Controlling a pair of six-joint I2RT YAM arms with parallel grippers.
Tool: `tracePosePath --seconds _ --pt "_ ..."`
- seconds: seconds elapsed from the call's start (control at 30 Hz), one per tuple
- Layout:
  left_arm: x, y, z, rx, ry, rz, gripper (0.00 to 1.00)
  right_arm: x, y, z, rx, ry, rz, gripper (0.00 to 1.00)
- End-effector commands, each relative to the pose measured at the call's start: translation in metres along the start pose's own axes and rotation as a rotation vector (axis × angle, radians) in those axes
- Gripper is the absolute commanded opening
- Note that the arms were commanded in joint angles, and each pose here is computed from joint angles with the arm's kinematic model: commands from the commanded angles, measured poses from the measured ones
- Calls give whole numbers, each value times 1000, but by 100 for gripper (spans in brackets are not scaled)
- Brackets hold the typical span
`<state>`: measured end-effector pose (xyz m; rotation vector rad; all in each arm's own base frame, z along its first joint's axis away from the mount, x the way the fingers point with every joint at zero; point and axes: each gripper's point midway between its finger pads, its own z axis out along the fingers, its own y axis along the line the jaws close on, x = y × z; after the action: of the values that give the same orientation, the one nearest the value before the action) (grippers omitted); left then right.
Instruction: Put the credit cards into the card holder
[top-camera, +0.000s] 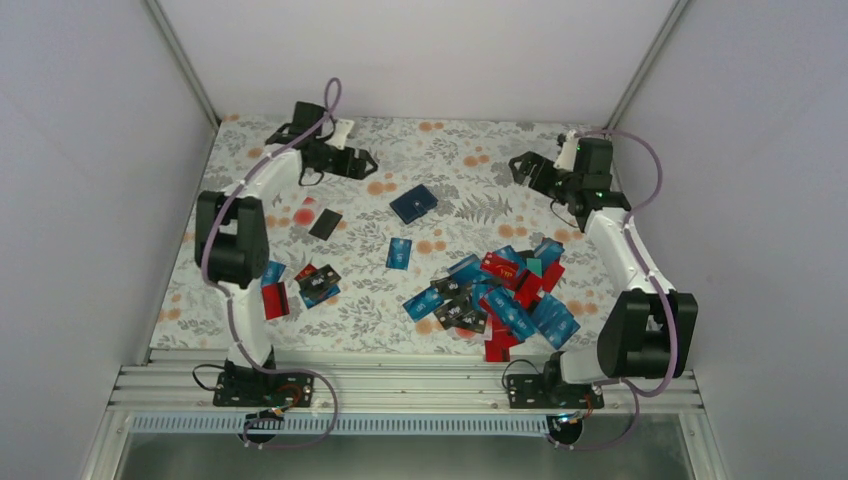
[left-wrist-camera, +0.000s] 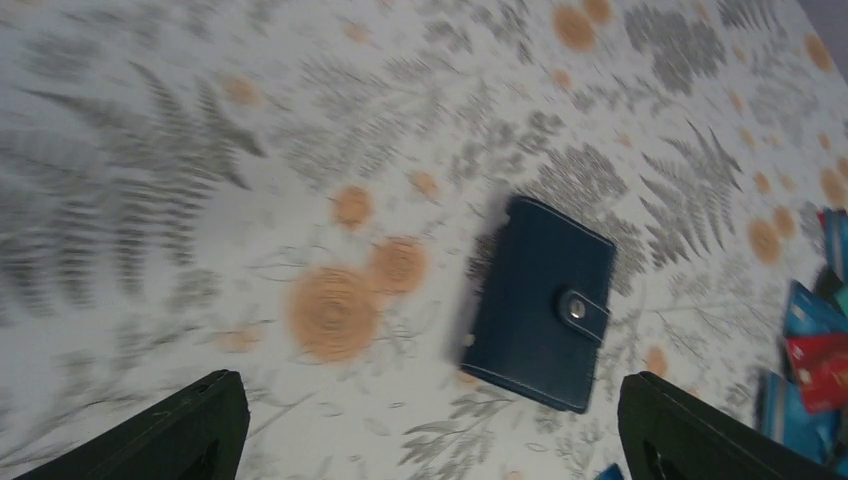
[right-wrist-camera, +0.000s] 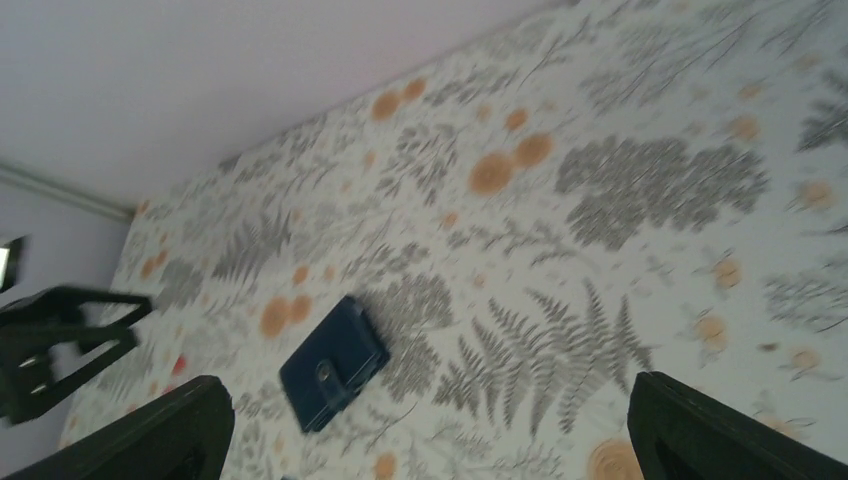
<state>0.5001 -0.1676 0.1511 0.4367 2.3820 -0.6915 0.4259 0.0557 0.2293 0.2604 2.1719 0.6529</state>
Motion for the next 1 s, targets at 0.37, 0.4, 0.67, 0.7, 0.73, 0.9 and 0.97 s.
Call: tracePosePath --seconds 0.37,0.4,0.67,0.7,0.73,0.9,0.97 --pt "60 -47 119 278 290 14 84 47 28 -4 -169 146 1 100" --pt "64 -49 123 281 301 11 83 48 28 -4 -167 148 2 100" --pt "101 -83 130 274 393 -22 73 55 27 -3 -161 165 6 100" --pt "106 -90 129 267 398 -34 73 55 27 -4 -162 166 5 100" --pt "111 -96 128 262 401 -47 72 55 27 -4 -160 166 6 100" --pt "124 -120 121 214 424 -120 66 57 27 -2 -159 176 7 100" --pt "126 -129 118 209 411 -115 66 56 27 -1 -159 176 7 100"
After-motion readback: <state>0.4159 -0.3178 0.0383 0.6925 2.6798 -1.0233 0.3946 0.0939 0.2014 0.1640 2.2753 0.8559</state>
